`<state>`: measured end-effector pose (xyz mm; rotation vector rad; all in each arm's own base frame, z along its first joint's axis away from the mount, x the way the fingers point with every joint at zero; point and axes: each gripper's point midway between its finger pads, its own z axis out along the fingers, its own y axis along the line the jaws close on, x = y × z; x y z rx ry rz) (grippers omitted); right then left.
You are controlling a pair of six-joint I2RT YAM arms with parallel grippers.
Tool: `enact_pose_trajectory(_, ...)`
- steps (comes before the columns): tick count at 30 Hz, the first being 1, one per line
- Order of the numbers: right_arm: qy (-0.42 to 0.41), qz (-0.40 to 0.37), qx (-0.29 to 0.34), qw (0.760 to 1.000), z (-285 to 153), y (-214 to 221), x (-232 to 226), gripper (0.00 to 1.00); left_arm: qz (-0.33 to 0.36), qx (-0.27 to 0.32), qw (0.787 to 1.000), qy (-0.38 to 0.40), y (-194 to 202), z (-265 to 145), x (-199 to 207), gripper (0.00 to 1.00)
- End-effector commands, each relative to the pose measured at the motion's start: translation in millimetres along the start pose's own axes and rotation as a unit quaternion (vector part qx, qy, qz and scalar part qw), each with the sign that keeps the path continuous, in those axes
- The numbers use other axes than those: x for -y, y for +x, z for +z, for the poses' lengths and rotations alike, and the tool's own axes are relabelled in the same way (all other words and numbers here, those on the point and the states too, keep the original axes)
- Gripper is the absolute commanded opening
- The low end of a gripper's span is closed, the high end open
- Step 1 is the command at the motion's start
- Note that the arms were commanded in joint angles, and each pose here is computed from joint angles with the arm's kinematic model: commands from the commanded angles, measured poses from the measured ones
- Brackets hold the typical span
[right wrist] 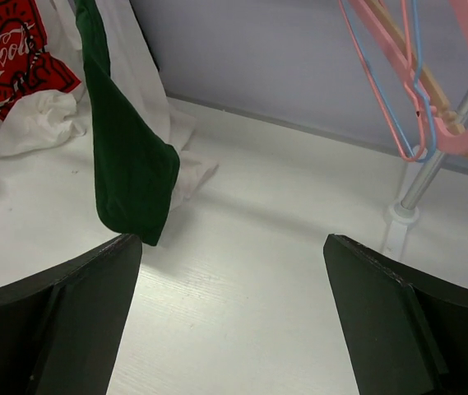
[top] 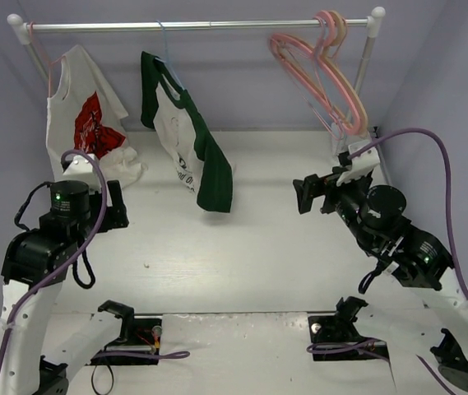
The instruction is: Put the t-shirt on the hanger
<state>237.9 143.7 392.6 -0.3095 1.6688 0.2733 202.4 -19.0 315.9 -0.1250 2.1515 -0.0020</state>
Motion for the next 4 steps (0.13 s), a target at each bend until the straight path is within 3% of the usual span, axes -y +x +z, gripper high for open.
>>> enact_pose_trajectory(1,0.008,0.019,0.025,0.999,-9.7,-18.4,6.0,1.00,-0.002,0.030,1.000,0.002,-12.9,-3.6,0.1,0.73)
enact_pose_trajectory(4,0.011,0.025,0.030,0.999,-16.3,-19.1,10.2,1.00,0.004,0.040,0.999,0.001,-14.4,-10.7,-3.8,0.73)
